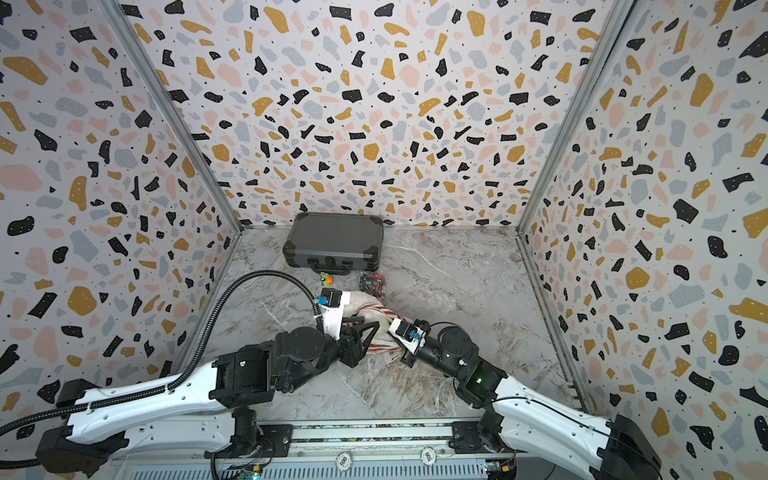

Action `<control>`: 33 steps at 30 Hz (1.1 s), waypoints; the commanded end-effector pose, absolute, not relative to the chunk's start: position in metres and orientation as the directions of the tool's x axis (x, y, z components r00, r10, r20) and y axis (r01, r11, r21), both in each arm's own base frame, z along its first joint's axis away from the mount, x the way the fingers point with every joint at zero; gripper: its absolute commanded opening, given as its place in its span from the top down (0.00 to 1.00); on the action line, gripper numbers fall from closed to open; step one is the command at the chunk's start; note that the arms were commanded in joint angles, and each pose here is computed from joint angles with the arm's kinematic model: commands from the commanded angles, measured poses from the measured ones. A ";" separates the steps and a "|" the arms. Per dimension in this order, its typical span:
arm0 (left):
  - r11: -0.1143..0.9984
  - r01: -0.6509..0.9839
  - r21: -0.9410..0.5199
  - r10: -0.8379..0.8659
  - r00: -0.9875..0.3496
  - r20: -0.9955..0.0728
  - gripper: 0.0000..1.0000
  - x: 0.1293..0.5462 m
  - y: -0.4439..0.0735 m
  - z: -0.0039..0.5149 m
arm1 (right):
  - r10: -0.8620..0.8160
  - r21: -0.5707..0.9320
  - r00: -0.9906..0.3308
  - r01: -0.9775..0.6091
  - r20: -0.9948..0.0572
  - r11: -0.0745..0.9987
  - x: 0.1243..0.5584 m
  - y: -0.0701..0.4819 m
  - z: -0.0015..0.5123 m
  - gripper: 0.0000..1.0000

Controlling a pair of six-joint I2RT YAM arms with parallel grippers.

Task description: Dress the teddy bear

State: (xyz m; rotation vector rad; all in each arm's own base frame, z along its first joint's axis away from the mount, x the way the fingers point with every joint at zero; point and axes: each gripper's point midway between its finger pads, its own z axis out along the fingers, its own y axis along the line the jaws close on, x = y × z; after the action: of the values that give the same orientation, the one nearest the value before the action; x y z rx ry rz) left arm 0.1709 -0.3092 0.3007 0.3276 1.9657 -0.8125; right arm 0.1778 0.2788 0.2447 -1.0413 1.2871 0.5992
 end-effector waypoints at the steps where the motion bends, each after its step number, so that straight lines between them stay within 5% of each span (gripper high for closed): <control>1: 0.810 0.494 -0.315 -0.037 -0.493 -0.869 0.53 0.182 -0.304 0.288 | -0.107 -0.354 0.348 -0.801 -0.932 0.482 0.176 0.283 0.290 1.00; 33: 0.865 0.501 -0.014 0.287 -0.518 -0.805 0.41 0.179 -0.274 0.216 | -0.088 -0.347 0.344 -0.833 -0.935 0.430 0.168 0.296 0.285 1.00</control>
State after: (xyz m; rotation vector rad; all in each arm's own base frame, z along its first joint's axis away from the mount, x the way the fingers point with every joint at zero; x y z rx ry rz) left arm 0.1792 -0.2904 0.2403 0.4704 2.1094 -0.4558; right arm 0.1727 0.2924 0.2296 -1.1088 1.2863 0.5757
